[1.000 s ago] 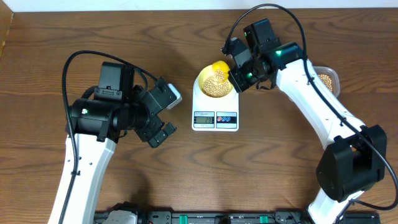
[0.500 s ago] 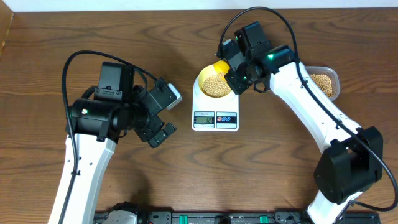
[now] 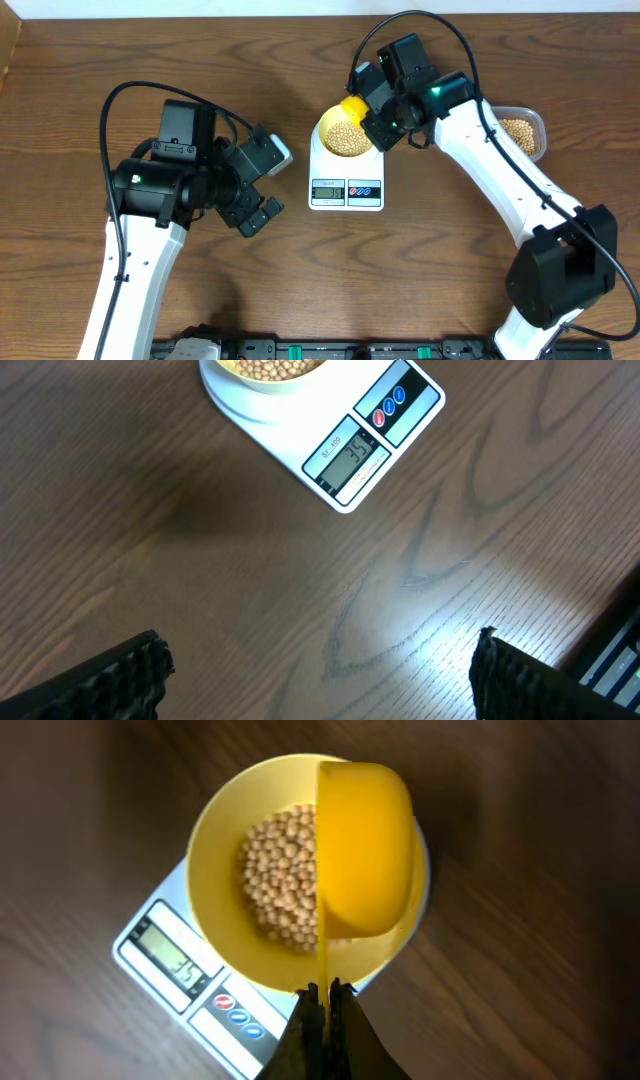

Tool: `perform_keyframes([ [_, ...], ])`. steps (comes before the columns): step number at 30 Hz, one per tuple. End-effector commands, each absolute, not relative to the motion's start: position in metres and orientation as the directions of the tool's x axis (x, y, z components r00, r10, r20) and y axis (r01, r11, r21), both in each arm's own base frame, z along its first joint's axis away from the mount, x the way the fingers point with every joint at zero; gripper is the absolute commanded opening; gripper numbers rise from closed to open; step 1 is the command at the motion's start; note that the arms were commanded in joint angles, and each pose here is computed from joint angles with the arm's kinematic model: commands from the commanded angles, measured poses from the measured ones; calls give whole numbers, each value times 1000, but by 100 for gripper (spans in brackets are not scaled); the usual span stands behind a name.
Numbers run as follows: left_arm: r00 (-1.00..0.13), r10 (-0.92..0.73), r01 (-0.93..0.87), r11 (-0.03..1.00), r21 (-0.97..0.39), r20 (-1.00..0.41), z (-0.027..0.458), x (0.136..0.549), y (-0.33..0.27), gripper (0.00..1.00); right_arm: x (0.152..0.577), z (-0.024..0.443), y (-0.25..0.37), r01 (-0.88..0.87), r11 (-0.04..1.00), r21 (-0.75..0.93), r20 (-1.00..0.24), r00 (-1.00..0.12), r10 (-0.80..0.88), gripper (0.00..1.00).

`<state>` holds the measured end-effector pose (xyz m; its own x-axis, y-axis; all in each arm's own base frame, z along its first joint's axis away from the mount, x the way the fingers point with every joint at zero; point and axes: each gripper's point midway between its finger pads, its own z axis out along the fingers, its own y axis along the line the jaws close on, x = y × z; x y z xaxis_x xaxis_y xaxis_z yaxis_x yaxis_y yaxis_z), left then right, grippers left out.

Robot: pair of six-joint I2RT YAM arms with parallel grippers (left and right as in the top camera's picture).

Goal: Scoop item into bowl and weigh 50g on scale
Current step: 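Tip the scoop to pour soybeans into the yellow bowl, then move the empty scoop back right over the soybean tub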

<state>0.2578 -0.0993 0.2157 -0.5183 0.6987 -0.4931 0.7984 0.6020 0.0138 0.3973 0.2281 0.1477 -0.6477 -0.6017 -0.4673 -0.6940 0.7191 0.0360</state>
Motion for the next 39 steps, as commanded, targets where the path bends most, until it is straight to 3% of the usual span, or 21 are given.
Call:
perform_keyframes([
  [1, -509, 704, 809, 588, 4, -495, 214, 255, -101, 98, 404, 175, 226, -695, 718, -47, -513, -600, -614, 1],
  [13, -509, 704, 809, 588, 4, -495, 214, 255, -101, 98, 393, 195, 246, -731, 680, 59, -580, -580, -572, 1],
  [19, -509, 704, 809, 588, 4, -495, 214, 255, -101, 98, 422, 245, 149, -515, 845, -145, -601, -632, -489, 1],
  [24, -509, 704, 809, 588, 4, -495, 214, 255, -101, 98, 411, 266, 51, -276, 948, -159, -586, -747, -316, 1],
  [30, -509, 704, 809, 588, 4, -495, 214, 255, -101, 98, 383, 229, -22, -40, 995, -86, -428, -901, -73, 1],
  [39, -509, 704, 809, 588, 4, -495, 214, 255, -101, 98, 387, 145, -23, -53, 996, -74, -193, -979, -66, 1],
])
